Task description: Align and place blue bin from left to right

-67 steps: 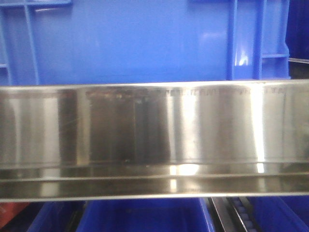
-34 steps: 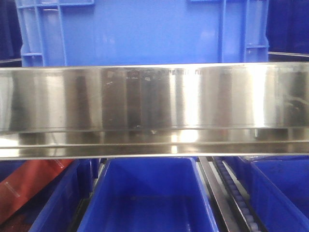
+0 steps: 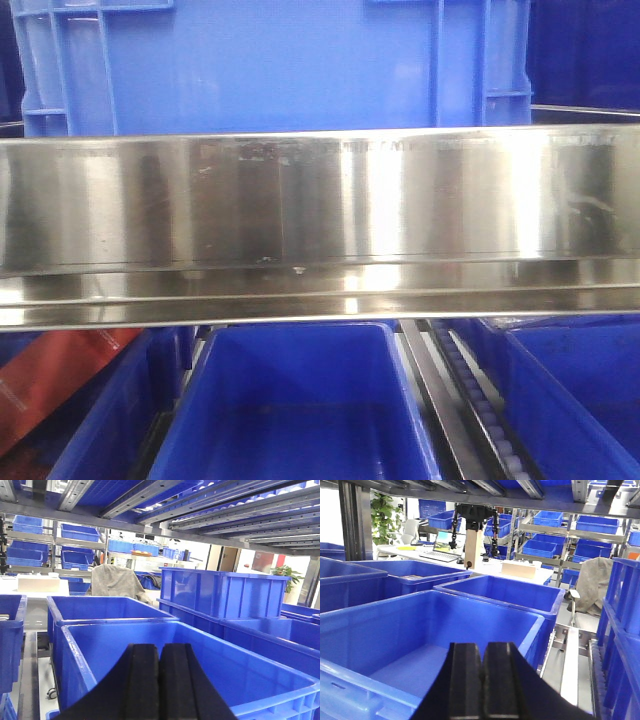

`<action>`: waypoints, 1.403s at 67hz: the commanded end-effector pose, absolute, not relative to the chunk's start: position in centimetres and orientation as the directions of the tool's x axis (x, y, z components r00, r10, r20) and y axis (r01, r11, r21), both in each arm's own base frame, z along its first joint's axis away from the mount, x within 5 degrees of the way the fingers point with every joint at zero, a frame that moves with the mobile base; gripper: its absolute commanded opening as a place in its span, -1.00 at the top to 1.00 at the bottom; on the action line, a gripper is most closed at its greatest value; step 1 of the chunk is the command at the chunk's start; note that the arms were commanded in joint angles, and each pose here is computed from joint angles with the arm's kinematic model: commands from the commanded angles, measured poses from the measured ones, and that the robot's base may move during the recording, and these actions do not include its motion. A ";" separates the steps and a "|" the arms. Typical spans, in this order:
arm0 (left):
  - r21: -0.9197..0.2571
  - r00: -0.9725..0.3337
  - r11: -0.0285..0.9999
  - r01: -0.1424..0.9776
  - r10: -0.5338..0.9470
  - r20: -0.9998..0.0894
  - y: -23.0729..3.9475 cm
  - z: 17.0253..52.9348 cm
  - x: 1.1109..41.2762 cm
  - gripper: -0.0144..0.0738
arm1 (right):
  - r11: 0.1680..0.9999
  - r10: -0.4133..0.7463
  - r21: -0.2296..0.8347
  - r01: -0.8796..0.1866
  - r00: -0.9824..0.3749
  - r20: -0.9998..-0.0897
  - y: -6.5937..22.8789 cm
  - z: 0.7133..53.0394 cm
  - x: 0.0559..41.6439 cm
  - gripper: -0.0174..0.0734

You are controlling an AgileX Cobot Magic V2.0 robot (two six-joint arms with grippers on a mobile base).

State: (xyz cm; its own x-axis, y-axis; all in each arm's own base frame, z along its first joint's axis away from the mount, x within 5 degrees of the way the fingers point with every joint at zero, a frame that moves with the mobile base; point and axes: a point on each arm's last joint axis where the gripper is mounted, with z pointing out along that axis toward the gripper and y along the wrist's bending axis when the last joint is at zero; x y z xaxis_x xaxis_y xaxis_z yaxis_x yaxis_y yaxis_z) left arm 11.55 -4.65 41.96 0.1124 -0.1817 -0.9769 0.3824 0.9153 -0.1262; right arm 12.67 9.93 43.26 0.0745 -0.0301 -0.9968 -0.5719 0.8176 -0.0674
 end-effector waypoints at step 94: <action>-0.123 0.122 0.911 0.394 -0.184 -0.975 -4.7 42.0 11.4 0.92 | 0.970 -0.037 -0.049 -0.236 0.057 -0.998 1.8 31.7 7.3 0.79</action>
State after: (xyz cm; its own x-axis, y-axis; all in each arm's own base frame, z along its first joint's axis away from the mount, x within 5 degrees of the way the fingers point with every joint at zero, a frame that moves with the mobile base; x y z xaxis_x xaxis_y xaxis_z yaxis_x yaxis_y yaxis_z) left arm 11.55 -4.65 41.96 0.1124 -0.1817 -0.9769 0.3824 0.9153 -0.1262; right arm 8.17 2.22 32.86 0.0293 -0.0549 -0.9981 -0.2615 0.9633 -0.0606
